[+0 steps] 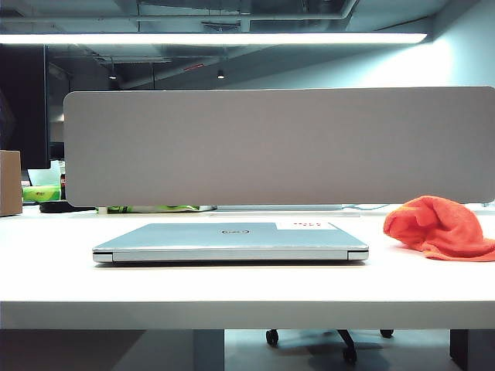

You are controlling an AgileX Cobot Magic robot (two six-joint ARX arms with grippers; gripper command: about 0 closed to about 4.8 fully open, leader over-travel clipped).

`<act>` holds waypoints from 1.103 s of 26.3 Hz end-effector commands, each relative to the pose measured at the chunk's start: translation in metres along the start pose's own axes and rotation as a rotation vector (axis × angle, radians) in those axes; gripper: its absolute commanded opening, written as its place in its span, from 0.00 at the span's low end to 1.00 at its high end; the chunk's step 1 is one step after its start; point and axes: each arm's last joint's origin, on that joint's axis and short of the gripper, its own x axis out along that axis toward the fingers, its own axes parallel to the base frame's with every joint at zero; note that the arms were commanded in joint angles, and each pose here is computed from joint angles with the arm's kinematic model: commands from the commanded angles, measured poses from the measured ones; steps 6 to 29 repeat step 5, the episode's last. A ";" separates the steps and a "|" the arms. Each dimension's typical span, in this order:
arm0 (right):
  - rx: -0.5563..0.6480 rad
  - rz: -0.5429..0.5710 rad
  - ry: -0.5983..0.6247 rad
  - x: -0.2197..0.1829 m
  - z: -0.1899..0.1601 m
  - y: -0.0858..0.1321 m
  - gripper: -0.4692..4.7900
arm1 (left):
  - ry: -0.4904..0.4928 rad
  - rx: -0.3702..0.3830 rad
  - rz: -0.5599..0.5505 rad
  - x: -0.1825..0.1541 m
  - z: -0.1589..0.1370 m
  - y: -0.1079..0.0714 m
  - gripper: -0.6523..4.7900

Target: Pick up the rag and use it to wipe the water off the lid of the laptop on the table.

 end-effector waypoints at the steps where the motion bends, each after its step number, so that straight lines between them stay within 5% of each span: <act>1: -0.005 -0.002 -0.002 0.000 -0.001 0.000 0.10 | -0.015 0.003 -0.004 0.000 0.002 0.000 0.22; 29: -0.005 -0.002 -0.002 0.000 -0.001 0.000 0.10 | -0.015 0.003 -0.004 0.000 0.002 0.000 0.22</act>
